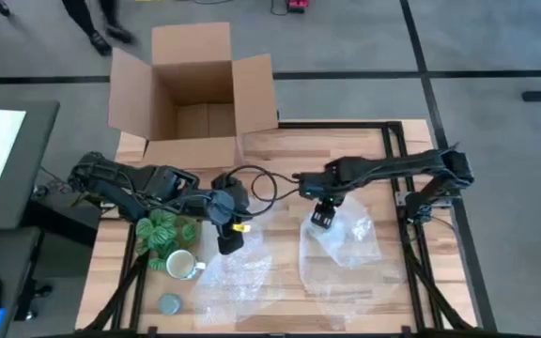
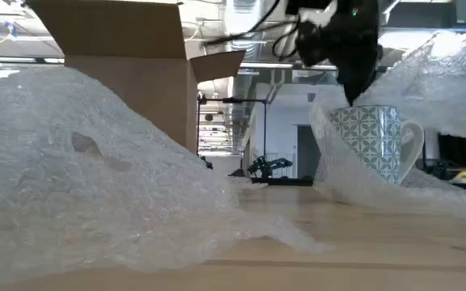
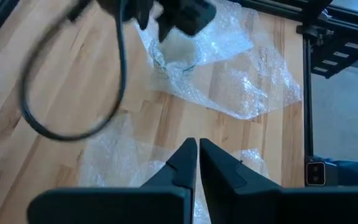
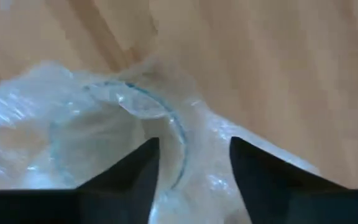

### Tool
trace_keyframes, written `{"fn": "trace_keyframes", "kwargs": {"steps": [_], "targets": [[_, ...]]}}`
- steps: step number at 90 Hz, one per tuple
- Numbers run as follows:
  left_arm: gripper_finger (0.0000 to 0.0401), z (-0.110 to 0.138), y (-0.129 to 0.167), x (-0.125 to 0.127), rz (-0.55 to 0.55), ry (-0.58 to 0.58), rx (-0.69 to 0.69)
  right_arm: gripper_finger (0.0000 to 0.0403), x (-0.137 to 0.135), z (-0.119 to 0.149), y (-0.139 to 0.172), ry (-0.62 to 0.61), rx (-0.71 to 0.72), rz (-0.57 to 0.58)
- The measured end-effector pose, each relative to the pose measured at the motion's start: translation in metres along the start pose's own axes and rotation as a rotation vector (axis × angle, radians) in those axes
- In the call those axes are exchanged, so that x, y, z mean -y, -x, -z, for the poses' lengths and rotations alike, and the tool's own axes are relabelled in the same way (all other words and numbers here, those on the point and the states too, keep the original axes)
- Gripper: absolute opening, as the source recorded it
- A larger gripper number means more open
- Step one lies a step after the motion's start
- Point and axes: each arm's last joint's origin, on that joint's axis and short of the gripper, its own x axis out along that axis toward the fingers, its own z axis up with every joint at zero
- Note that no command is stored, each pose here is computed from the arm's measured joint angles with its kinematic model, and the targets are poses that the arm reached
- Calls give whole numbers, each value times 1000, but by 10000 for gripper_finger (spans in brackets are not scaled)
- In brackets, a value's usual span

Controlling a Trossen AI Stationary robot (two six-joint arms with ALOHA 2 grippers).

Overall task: Wrap mug
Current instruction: Wrap the green mug with bubble wrap

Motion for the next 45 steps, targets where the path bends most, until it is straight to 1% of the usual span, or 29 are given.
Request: {"fn": "trace_keyframes", "kwargs": {"steps": [9,17,23,30,39,42,45], "targets": [[0,0,0,0,0,1,0,215,-6,-8,-25,72,-67,18],[0,0,0,0,0,1,0,195,-11,-13,-42,125,-108,29],[0,0,0,0,0,2,0,164,-13,-16,-55,145,-134,37],[0,0,0,0,0,3,0,111,-13,-18,-61,143,-152,38],[0,0,0,0,0,4,0,33,-8,-20,-60,80,-154,43],[0,0,0,0,0,4,0,19,-5,-21,-58,47,-140,37],[0,0,0,0,0,4,0,15,-2,-22,-54,13,-122,37]]}}
